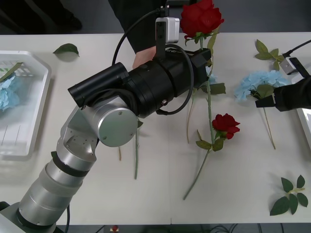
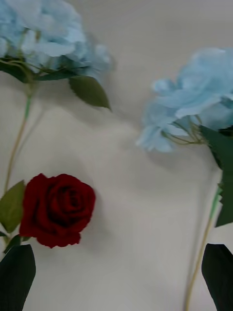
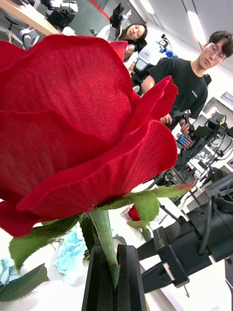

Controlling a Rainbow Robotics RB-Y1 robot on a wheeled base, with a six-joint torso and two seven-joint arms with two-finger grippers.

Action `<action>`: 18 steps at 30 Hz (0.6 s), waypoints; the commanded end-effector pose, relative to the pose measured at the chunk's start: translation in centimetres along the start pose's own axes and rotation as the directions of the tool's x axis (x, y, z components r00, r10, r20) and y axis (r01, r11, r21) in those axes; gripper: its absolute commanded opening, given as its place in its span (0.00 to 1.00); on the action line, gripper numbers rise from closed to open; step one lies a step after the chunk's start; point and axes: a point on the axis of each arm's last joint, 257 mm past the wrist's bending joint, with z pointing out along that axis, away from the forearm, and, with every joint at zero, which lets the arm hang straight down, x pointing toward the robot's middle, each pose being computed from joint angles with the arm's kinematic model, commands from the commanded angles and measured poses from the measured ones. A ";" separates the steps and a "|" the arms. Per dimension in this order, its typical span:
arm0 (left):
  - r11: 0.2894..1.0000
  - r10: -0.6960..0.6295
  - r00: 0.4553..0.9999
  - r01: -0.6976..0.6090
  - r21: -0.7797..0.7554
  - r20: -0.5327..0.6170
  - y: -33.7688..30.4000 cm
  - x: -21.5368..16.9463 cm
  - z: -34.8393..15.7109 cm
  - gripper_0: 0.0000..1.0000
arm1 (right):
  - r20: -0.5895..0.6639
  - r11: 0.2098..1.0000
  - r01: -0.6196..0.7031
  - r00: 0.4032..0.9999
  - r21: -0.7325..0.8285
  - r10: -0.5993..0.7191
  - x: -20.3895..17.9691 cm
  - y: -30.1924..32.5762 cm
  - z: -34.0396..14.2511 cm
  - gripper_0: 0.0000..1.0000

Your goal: Place the red flowers into the right box and the blue flowers into the left box. If a person shows an open palm, hand one flower to the person first, then continue sorting.

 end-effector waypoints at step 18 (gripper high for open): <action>0.999 0.026 0.999 -0.028 0.039 0.038 -1.7 -1.9 0.3 0.00 | -0.035 0.929 -0.169 0.981 0.328 0.191 -0.5 -8.0 1.6 1.00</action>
